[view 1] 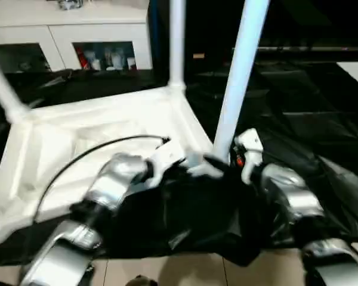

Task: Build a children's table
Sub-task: Rotate leg to tighten

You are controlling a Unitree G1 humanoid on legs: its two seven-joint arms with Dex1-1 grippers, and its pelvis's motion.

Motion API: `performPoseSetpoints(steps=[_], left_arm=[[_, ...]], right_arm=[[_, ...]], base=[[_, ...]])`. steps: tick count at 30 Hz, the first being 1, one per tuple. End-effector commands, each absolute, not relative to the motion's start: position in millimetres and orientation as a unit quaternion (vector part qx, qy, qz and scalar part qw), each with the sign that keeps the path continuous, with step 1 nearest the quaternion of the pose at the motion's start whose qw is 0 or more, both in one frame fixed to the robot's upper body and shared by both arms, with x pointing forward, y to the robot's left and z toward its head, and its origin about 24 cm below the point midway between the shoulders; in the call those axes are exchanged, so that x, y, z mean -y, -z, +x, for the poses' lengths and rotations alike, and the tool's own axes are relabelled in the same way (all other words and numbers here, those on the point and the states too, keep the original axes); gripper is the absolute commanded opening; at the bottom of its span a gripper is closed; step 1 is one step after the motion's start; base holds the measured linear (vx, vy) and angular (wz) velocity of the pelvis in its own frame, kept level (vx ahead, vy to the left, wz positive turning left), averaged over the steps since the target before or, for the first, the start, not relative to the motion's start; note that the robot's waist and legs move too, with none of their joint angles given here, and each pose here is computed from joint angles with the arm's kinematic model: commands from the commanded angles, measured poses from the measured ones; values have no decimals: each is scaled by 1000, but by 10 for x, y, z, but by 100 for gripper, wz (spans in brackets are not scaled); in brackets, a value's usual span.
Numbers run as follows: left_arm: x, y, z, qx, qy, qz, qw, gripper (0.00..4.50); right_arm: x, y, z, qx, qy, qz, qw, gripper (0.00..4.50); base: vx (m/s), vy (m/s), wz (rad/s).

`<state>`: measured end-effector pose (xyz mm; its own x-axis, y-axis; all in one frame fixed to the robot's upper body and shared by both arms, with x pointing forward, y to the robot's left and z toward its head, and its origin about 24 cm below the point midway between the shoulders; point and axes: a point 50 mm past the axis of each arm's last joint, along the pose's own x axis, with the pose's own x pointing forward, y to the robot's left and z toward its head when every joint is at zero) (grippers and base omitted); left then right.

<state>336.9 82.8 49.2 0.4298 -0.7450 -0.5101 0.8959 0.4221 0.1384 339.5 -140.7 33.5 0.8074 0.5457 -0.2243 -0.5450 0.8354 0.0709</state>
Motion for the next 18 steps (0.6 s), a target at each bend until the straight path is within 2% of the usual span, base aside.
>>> performPoseSetpoints(steps=[1, 3, 5, 11, 12, 16, 17, 18], left_arm=[[-834, -553, 3499, -181, 438, 197, 858, 0], [-757, -573, 3554, -179, 416, 190, 871, 0], [-645, -584, 3607, -175, 392, 186, 884, 0], [-595, -593, 3595, -169, 413, 188, 875, 0], [-607, -580, 3587, -170, 418, 190, 872, 0], [-672, -540, 3548, -168, 437, 190, 863, 0], [-674, -539, 3545, -167, 439, 190, 862, 0], [-697, -536, 3517, -163, 454, 191, 855, 0]], right_arm=[[1474, -73, 3348, -181, -199, 11, 963, 272], [1430, -43, 3381, -191, -157, 16, 969, 272], [1299, -31, 3420, -198, -133, 32, 971, 272], [1140, -101, 3444, -174, -169, 24, 970, 272], [1137, -115, 3455, -170, -167, 37, 970, 328], [1192, -207, 3501, -144, -172, 48, 973, 344], [1198, -213, 3504, -143, -173, 47, 973, 373], [1240, -255, 3517, -137, -189, 41, 972, 373]], base=[[0, 0, 0], [0, 0, 0], [0, 0, 0], [0, 0, 0], [0, 0, 0], [0, 0, 0], [0, 0, 0], [0, 0, 0]])
